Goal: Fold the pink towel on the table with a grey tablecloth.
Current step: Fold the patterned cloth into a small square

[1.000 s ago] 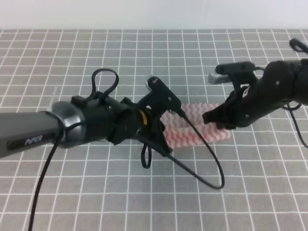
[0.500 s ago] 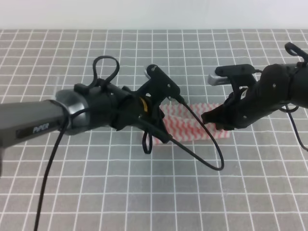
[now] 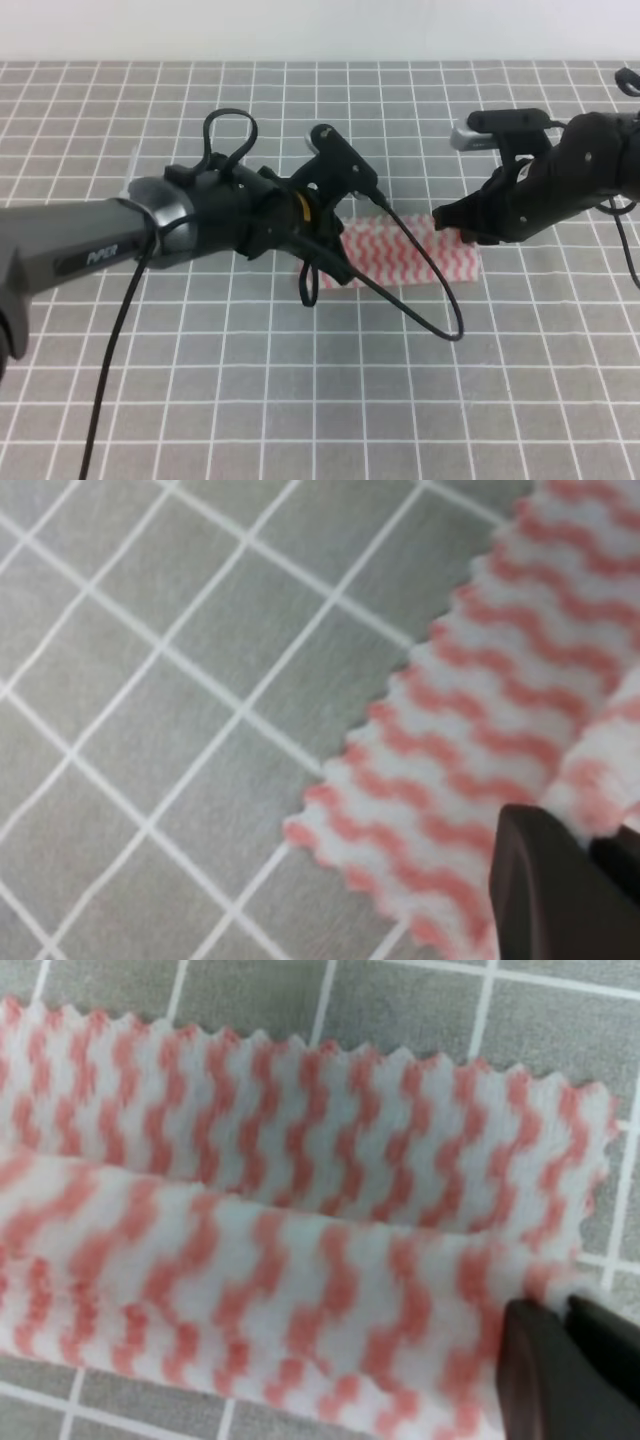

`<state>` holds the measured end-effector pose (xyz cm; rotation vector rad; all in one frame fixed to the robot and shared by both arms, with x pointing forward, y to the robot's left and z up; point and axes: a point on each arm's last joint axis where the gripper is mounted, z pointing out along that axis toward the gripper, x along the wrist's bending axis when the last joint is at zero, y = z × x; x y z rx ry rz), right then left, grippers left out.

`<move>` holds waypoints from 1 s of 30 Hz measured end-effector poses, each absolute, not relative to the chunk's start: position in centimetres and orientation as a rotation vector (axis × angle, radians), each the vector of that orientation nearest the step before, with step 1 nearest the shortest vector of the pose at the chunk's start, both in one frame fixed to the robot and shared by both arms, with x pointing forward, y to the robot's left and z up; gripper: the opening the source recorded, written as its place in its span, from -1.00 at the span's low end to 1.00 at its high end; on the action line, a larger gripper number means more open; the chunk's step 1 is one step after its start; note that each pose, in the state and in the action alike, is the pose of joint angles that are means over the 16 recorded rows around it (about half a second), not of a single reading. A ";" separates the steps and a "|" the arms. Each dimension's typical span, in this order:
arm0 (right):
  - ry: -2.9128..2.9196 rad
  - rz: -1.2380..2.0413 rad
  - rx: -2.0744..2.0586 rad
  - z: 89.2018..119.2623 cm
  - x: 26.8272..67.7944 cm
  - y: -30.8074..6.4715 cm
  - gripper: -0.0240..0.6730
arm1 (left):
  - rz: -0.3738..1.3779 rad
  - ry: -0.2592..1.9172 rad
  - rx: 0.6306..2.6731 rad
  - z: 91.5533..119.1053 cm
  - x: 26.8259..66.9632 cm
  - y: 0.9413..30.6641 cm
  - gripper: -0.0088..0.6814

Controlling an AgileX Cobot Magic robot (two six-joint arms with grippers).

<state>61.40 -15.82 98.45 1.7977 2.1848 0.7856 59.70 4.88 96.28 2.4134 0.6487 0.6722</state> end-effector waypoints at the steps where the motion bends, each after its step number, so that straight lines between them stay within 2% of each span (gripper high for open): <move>1: 2.183 0.786 1.798 98.4 61.5 -15.9 -0.98 | 0.674 0.650 2.412 96.3 59.8 4.9 -0.98; 14: 2.190 0.762 1.803 97.1 62.3 -15.7 -0.97 | 0.670 0.670 2.420 95.3 60.4 5.2 -0.98; 30: 2.232 0.704 1.733 98.1 64.0 -15.4 -0.98 | 0.715 0.641 2.426 95.8 61.9 4.8 -0.98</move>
